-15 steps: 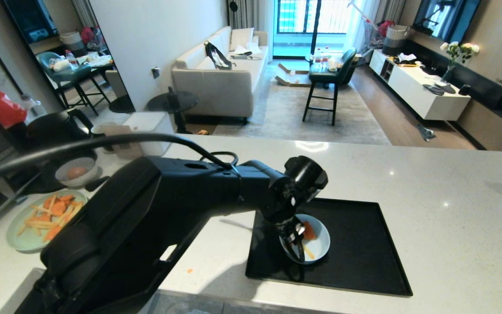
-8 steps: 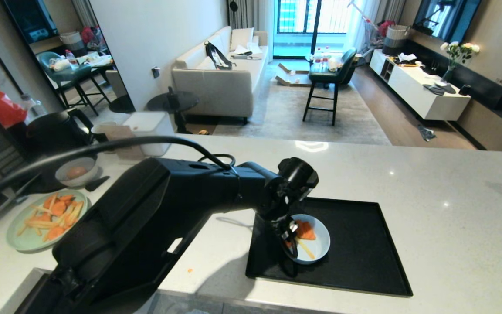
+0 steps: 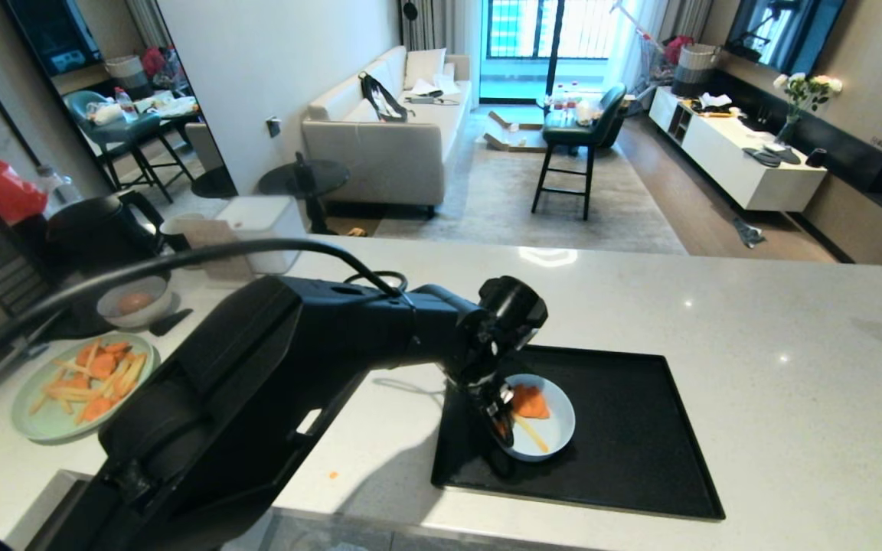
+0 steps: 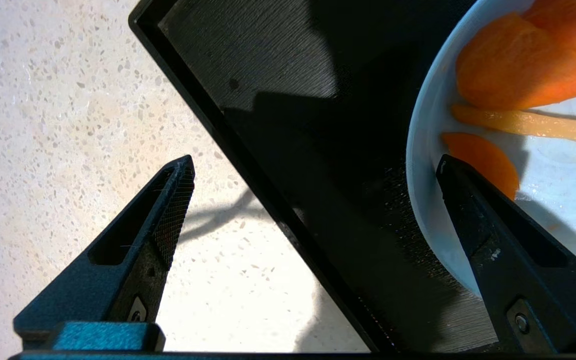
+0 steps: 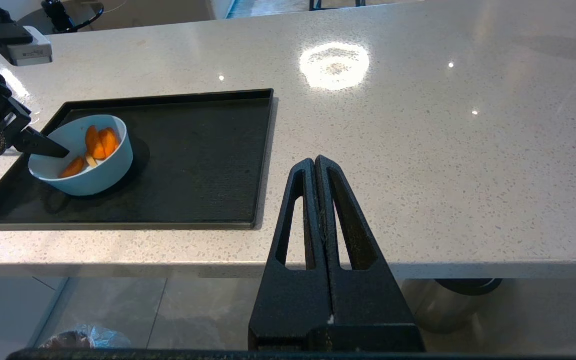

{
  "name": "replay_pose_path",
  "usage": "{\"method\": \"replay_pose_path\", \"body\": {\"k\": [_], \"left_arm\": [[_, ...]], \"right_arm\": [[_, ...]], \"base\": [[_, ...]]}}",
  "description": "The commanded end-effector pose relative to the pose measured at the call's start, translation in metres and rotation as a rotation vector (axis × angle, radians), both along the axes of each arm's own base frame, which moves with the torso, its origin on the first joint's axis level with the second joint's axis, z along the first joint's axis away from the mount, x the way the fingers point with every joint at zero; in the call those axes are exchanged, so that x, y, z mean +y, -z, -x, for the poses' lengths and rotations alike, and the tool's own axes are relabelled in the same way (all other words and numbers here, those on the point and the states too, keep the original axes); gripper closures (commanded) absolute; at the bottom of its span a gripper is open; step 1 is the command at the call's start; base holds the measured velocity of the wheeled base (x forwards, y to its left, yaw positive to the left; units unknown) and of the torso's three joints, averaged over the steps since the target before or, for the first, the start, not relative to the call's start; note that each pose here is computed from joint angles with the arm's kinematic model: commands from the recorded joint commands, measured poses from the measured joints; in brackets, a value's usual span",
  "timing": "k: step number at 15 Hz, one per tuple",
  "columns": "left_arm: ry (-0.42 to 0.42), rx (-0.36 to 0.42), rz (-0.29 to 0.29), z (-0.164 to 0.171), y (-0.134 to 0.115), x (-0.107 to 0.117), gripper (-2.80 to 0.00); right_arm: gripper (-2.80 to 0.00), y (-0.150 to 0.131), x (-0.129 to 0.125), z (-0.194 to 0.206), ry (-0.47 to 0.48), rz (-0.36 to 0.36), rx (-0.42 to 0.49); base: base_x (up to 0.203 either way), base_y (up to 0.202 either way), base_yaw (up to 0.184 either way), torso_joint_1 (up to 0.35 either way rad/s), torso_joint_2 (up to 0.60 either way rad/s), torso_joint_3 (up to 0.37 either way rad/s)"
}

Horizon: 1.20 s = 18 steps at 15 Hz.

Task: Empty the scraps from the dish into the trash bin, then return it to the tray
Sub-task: Pick up the bowl with leftover food

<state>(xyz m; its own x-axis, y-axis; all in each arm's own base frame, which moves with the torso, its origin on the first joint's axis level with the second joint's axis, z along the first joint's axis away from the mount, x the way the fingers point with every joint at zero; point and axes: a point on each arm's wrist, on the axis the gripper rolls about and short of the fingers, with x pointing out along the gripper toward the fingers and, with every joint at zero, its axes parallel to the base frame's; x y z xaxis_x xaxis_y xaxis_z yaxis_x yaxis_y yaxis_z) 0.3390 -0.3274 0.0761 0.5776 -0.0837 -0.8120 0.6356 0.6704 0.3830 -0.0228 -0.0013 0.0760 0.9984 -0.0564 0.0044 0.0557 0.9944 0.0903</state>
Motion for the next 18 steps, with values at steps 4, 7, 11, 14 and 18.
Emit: {"method": "replay_pose_path", "body": {"k": [4, 7, 11, 14, 18], "left_arm": [[0.003, 0.011, -0.003, 0.004, 0.000, 0.000, -2.80], [0.013, 0.023, -0.011, 0.010, 0.002, -0.002, -2.80], [0.016, 0.022, -0.010, 0.011, 0.005, -0.003, -2.80], [0.024, 0.032, 0.000, 0.010, 0.006, -0.004, -2.80], [0.027, 0.043, -0.003, 0.010, 0.010, -0.004, 0.00]], "right_arm": [[0.00, 0.000, 0.000, 0.000, 0.000, 0.000, -0.002], [0.00, 0.000, 0.000, 0.000, 0.000, 0.000, 0.000], [0.00, 0.000, 0.000, 0.000, 0.000, 0.000, -0.002], [0.00, 0.000, 0.000, 0.000, 0.000, 0.000, -0.002], [0.00, 0.000, 0.000, 0.000, 0.000, 0.000, 0.000]], "base": [[0.000, 0.000, 0.000, 0.000, 0.00, 0.000], [0.000, 0.000, 0.000, 0.000, 0.00, 0.000], [0.000, 0.000, 0.000, 0.000, 0.00, 0.000], [0.000, 0.000, 0.000, 0.000, 0.00, 0.000], [0.000, 0.000, 0.000, 0.000, 0.00, 0.000]]}}
